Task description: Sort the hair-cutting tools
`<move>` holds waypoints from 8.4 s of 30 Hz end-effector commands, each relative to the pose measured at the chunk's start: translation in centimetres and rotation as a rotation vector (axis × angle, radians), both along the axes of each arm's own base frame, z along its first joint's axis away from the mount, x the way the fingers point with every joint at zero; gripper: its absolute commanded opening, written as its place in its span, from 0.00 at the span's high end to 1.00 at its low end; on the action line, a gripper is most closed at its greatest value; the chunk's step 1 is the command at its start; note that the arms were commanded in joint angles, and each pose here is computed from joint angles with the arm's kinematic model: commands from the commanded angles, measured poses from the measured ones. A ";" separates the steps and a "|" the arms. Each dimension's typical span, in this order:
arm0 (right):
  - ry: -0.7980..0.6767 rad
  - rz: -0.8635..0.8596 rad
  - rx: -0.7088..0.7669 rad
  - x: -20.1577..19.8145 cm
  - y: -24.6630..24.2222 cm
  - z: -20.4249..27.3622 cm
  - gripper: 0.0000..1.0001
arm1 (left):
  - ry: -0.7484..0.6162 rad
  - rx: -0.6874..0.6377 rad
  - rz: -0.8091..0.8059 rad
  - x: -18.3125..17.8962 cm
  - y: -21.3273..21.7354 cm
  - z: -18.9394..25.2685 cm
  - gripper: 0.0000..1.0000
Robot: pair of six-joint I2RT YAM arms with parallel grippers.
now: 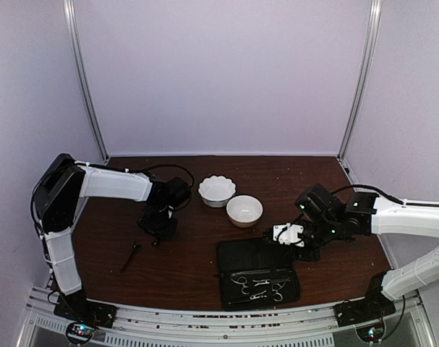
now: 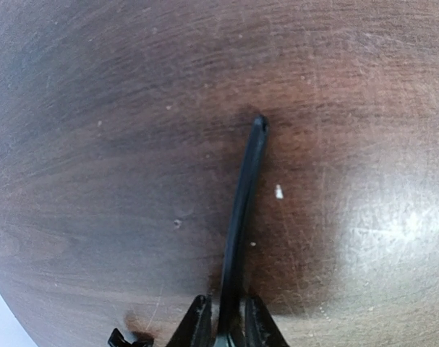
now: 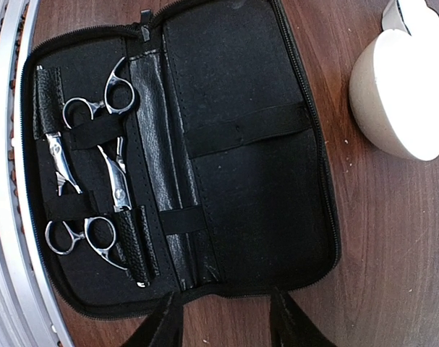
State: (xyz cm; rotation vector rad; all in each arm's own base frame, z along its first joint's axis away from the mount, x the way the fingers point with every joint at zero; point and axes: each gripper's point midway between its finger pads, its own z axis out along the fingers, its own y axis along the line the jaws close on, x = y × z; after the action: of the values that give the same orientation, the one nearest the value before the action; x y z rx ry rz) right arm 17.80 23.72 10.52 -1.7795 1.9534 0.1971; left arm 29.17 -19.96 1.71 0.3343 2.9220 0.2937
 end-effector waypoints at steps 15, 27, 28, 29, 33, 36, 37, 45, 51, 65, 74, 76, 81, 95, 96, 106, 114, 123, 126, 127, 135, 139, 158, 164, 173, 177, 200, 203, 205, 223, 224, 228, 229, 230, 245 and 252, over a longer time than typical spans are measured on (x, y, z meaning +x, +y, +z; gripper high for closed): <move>0.040 -0.188 0.131 3.4 -1.2 2.8 0.58 | -0.075 -0.092 -0.186 -1.3 -1.9 5.6 1.00; 0.286 -0.451 0.247 8.4 -3.3 3.4 0.57 | -0.192 -0.092 -0.746 -5.6 -11.6 11.0 1.00; 0.297 -0.468 0.240 8.7 -3.5 3.0 0.57 | -0.191 -0.108 -0.772 -5.8 -12.5 11.2 1.00; 0.307 -0.489 0.231 9.0 -3.8 2.5 0.57 | -0.182 -0.121 -0.797 -6.1 -13.5 11.2 1.00; 0.387 -0.531 0.205 9.0 -4.6 0.4 0.57 | -0.157 -0.181 -0.925 -7.5 -17.6 11.5 1.00; 0.456 -0.532 0.209 8.4 -4.8 -0.5 0.57 | -0.134 -0.165 -0.990 -8.2 -19.5 11.2 1.00; 0.468 -0.535 0.213 8.3 -4.8 -0.6 0.56 | -0.130 -0.157 -1.002 -8.1 -20.0 11.2 1.00; 0.597 -0.561 0.202 7.1 -5.2 -2.7 0.55 | -0.050 -0.017 -1.043 -8.1 -20.5 8.8 1.00; 0.718 -0.553 0.167 6.1 -4.8 -4.3 0.55 | -0.002 0.003 -1.046 -8.6 -20.1 8.0 1.00; 0.833 -0.536 0.168 5.5 -3.9 -5.4 0.53 | 0.057 0.011 -1.042 -9.3 -20.0 6.6 1.00; 0.865 -0.528 0.171 5.3 -3.6 -5.6 0.64 | 0.065 0.020 -1.060 -8.8 -21.1 5.5 1.00; 0.866 -0.524 0.173 5.3 -3.6 -5.5 0.64 | 0.071 0.020 -1.061 -8.8 -21.4 5.1 1.00; 0.872 -0.525 0.172 5.3 -3.6 -5.6 0.64 | 0.076 -0.006 -1.066 -8.7 -22.6 4.7 1.00; 0.892 -0.519 0.168 5.1 -3.5 -5.8 0.64 | 0.035 -0.088 -1.101 -7.7 -27.0 4.5 1.00; 0.890 -0.518 0.170 5.1 -3.5 -5.7 0.64 | 0.028 -0.091 -1.103 -7.6 -27.2 4.5 1.00; 0.895 -0.520 0.165 5.1 -3.5 -5.8 0.64 | -0.004 -0.046 -1.086 -6.8 -26.6 4.4 0.75; 0.893 -0.520 0.164 5.1 -3.5 -5.8 0.64 | -0.084 -0.083 -1.077 -6.6 -26.3 8.2 0.63; 0.893 -0.517 0.163 5.1 -3.5 -5.8 0.64 | -0.076 -0.157 -0.980 -8.9 -22.5 10.9 0.55; 0.898 -0.517 0.162 5.1 -3.5 -5.9 0.64 | -0.032 -0.143 -0.963 -9.7 -21.3 9.5 0.72; 0.897 -0.516 0.164 5.2 -3.5 -5.9 0.64 | -0.015 -0.139 -0.960 -9.9 -21.0 9.0 0.77; 0.896 -0.518 0.159 5.1 -3.5 -5.9 0.64 | 0.007 -0.114 -0.927 -9.1 -21.0 6.3 1.00; 0.895 -0.517 0.157 5.0 -3.6 -6.0 0.64 | 0.018 -0.102 -0.918 -8.5 -20.9 5.2 1.00; 0.905 -0.513 0.151 5.0 -3.6 -6.1 0.64 | 0.007 -0.159 -0.972 -7.2 -24.8 4.2 1.00; 0.910 -0.509 0.159 4.9 -3.4 -5.9 0.64 | -0.006 -0.186 -0.984 -6.8 -26.4 4.3 1.00; 0.908 -0.509 0.163 5.0 -3.4 -5.8 0.64 | -0.017 -0.229 -0.992 -6.7 -27.8 4.7 1.00; 0.906 -0.507 0.163 4.9 -3.4 -5.7 0.64 | -0.015 -0.237 -0.993 -6.7 -28.0 4.6 1.00; 0.680 -0.507 0.174 6.3 -4.9 -2.7 0.57 | -0.094 -0.037 -0.726 -5.8 -15.5 10.6 0.52; 0.640 -0.512 0.183 6.9 -5.1 -2.1 0.57 | -0.118 -0.002 -0.587 -5.3 -11.2 10.6 0.43; 0.619 -0.514 0.190 7.1 -5.2 -1.8 0.57 | -0.106 0.024 -0.470 -5.2 -7.6 9.7 0.37; 0.604 -0.496 0.214 7.4 -4.9 -1.2 0.57 | -0.060 0.015 0.016 -6.6 6.0 4.9 0.35; 0.605 -0.496 0.214 7.4 -4.9 -1.3 0.57 | -0.054 0.007 0.015 -6.4 6.1 4.8 0.38; 0.601 -0.495 0.214 7.4 -4.9 -1.2 0.57 | -0.014 -0.029 0.029 -6.5 6.8 3.7 0.49; 0.596 -0.492 0.217 7.4 -4.9 -1.1 0.57 | -0.009 -0.031 0.039 -6.5 7.2 3.6 0.51; 0.594 -0.491 0.221 7.4 -4.8 -1.0 0.57 | -0.005 -0.030 0.046 -6.5 7.5 3.5 0.52; 0.602 -0.487 0.222 7.4 -4.7 -1.1 0.57 | 0.092 -0.027 -0.048 -5.6 7.7 1.2 0.72; 0.607 -0.489 0.216 7.4 -4.8 -1.4 0.57 | 0.129 -0.020 -0.070 -5.3 7.2 0.4 0.76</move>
State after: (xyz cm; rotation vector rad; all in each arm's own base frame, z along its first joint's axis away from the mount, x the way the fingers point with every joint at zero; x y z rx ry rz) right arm 25.09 19.09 9.10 -1.1305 2.6024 0.8203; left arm 22.74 -11.79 2.09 0.4345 3.0399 0.2881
